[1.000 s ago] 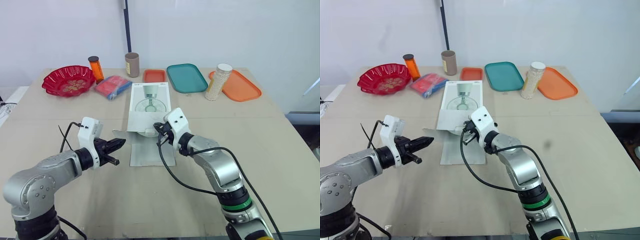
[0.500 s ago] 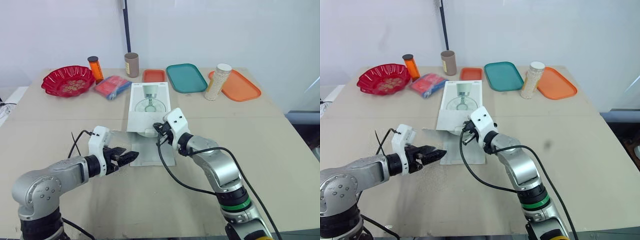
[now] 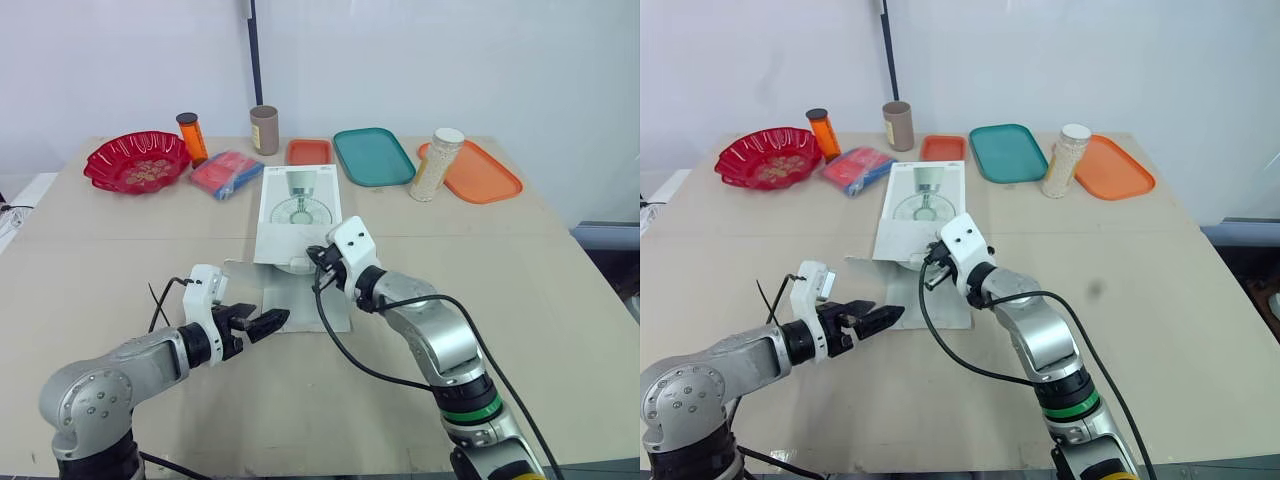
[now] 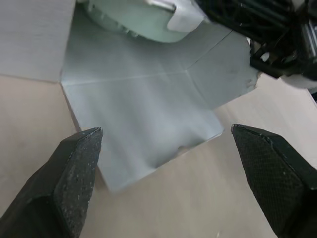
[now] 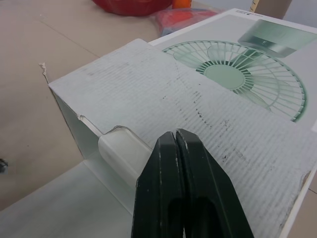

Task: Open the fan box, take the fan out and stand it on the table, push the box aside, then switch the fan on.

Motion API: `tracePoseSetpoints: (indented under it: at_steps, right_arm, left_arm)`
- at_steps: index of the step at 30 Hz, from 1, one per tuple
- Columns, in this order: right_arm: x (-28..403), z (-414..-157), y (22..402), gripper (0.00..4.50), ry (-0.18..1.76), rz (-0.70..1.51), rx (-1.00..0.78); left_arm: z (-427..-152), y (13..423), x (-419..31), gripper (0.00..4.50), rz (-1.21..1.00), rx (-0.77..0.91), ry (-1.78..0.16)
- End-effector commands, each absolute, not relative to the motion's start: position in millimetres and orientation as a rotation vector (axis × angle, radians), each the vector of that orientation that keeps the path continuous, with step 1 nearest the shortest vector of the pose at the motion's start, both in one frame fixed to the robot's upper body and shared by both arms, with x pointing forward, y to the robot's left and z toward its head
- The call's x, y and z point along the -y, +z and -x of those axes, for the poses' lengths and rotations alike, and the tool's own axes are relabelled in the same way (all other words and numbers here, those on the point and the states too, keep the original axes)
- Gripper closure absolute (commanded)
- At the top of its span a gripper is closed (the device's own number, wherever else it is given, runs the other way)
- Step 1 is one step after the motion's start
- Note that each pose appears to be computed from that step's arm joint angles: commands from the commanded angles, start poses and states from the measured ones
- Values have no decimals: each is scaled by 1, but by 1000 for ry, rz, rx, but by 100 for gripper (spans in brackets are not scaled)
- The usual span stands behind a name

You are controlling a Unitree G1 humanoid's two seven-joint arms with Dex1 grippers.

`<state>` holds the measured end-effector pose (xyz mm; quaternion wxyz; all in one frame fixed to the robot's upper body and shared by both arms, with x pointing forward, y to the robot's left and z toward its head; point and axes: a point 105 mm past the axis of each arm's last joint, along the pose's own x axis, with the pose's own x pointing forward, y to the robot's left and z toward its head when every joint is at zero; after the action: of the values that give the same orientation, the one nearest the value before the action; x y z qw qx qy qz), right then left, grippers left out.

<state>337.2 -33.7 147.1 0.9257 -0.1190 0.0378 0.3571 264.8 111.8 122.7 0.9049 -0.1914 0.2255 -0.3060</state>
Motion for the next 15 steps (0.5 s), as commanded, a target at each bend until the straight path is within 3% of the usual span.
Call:
tracePoseSetpoints:
  at_steps: [1, 9, 15]
  right_arm:
    - [34, -334, 126, 450, 741, 249, -164]
    - [37, -334, 126, 450, 730, 255, -167]
    - [38, -333, 125, 450, 724, 257, -170]
  left_arm:
    - [-273, 125, -109, 4, 379, -438, -607]
    - [-297, 115, -102, 4, 409, -438, -499]
    - [-302, 120, -86, 4, 496, -404, -537]
